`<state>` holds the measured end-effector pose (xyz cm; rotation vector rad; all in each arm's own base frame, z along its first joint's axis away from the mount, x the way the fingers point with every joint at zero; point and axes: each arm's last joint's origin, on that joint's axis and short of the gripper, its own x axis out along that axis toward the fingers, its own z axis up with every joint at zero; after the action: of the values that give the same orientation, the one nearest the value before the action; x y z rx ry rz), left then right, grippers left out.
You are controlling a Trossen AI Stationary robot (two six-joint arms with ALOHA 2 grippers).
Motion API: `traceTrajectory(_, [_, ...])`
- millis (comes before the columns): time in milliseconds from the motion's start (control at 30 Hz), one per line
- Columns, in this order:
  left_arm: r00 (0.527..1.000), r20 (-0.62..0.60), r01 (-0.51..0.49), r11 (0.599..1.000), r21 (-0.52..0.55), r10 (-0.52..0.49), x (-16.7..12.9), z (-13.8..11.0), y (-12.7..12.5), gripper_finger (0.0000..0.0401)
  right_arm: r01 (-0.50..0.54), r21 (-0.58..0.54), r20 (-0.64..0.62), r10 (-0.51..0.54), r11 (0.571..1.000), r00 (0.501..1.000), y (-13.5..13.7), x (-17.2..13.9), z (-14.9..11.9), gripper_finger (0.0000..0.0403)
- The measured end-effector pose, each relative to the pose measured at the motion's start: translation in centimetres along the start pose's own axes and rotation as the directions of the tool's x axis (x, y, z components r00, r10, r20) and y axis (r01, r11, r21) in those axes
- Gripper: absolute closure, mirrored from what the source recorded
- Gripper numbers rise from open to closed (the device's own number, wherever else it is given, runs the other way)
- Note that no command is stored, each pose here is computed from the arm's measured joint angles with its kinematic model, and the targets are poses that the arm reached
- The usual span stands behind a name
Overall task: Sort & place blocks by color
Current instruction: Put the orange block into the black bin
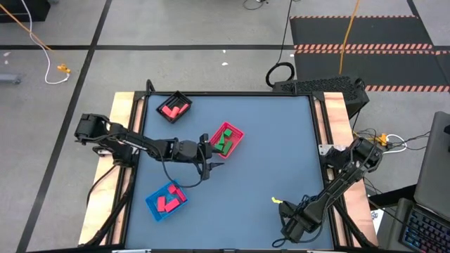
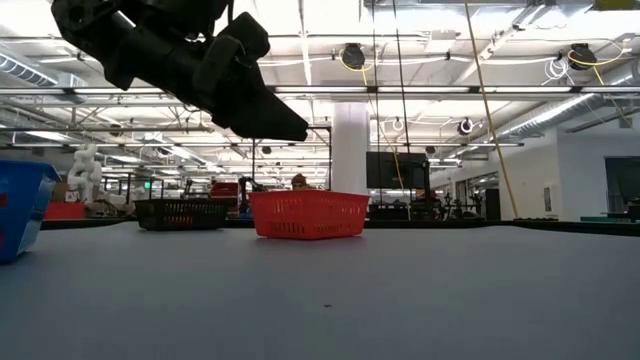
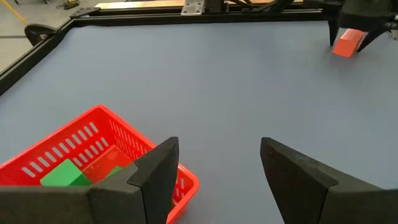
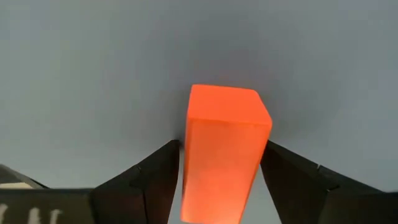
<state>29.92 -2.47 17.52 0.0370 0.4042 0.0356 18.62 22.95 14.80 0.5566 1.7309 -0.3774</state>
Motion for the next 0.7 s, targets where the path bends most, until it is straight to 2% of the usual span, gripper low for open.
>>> traceTrajectory(267, [1.0, 0.0, 0.0, 1.0, 0.0, 0.0, 0.0, 0.0, 0.0, 0.0171, 0.025, 0.007, -0.006, -0.025, 1.0, 1.0, -0.09, 0.21, 0.05, 0.0192])
traceTrajectory(367, [1.0, 0.0, 0.0, 1.0, 0.0, 0.0, 0.0, 0.0, 0.0, 0.0171, 0.026, 0.007, -0.012, -0.026, 1.0, 1.0, -0.11, 0.22, 0.03, 0.0213])
traceTrajectory(533, [1.0, 0.0, 0.0, 1.0, 0.004, 0.0, -0.01, 0.01, 0.0, 0.0171, 0.019, 0.002, -0.042, -0.019, 1.0, 0.999, -0.06, 0.25, -0.04, 0.0281])
traceTrajectory(700, [1.0, 0.001, 0.0, 1.0, 0.005, 0.0, -0.01, 0.02, 0.0, 0.0171, 0.009, 0.003, -0.002, -0.009, 1.0, 1.0, -0.19, -0.11, -0.05, 0.028])
